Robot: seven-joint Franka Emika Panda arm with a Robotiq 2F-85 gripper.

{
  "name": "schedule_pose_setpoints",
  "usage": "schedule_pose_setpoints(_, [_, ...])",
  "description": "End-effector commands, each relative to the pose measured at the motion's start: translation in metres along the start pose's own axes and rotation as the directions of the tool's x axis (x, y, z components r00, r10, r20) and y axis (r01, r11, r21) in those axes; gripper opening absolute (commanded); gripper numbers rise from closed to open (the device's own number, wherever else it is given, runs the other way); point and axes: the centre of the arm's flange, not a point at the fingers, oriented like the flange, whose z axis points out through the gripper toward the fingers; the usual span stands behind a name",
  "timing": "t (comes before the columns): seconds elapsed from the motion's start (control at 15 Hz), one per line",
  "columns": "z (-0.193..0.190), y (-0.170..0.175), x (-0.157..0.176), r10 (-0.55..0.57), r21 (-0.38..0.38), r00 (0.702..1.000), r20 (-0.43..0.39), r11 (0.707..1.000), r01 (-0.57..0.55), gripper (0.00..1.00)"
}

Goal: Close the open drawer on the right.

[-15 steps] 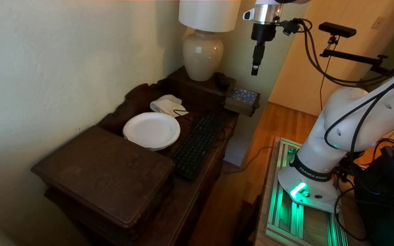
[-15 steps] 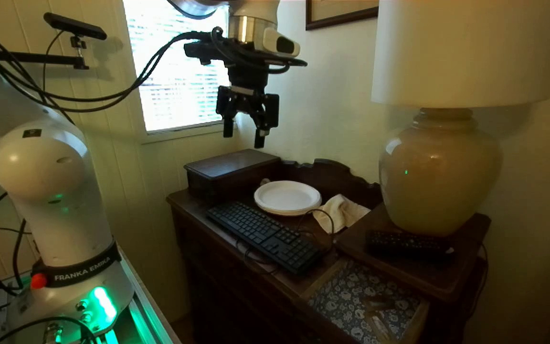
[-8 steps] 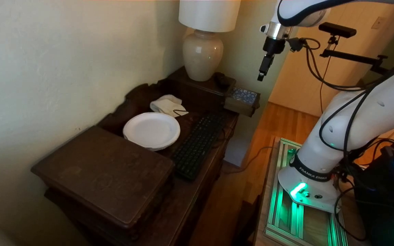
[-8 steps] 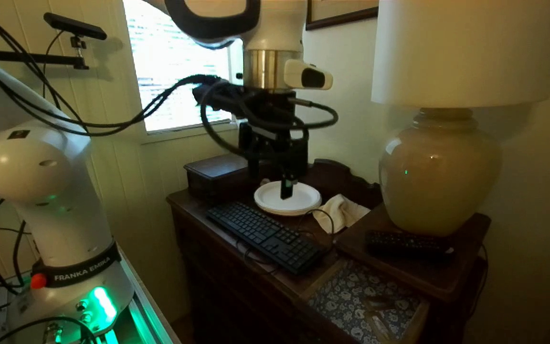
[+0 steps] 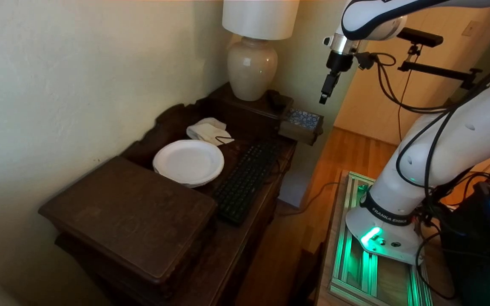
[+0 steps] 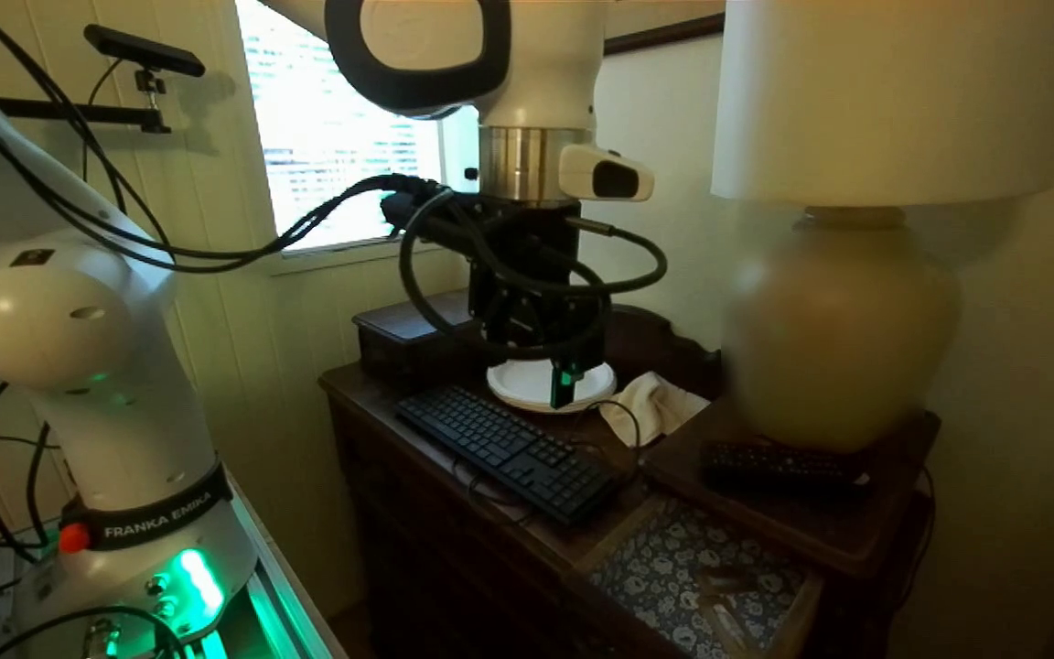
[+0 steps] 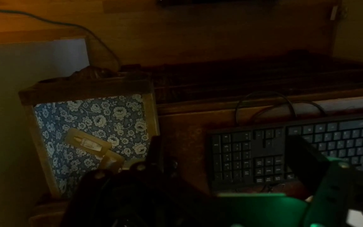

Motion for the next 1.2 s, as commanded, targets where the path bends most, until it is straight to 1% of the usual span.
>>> schedule_pose_setpoints(0.0, [0.003, 0.002, 0.005, -0.01, -0.007, 1.0, -0.025, 1.0, 0.01, 1.0])
schedule_pose_setpoints(0.13, [0.017, 0.014, 0.009, -0.029, 0.009, 0.999, 0.013, 1.0, 0.029, 1.0])
schedule_pose_setpoints(0.4, [0.048, 0.041, 0.003, -0.023, 0.003, 0.997, 0.07, 1.0, 0.023, 1.0])
schedule_pose_setpoints(0.73, [0.082, 0.069, -0.011, 0.042, -0.011, 0.99, 0.132, 0.999, -0.041, 1.0])
schedule_pose_setpoints(0.8, [0.089, 0.074, -0.014, 0.057, -0.026, 0.988, 0.143, 0.998, -0.054, 1.0])
schedule_pose_setpoints(1.0, [0.112, 0.09, -0.019, 0.084, -0.048, 0.985, 0.151, 0.996, -0.077, 1.0])
schedule_pose_setpoints(1.13, [0.126, 0.1, -0.02, 0.079, -0.062, 0.986, 0.148, 0.996, -0.071, 1.0])
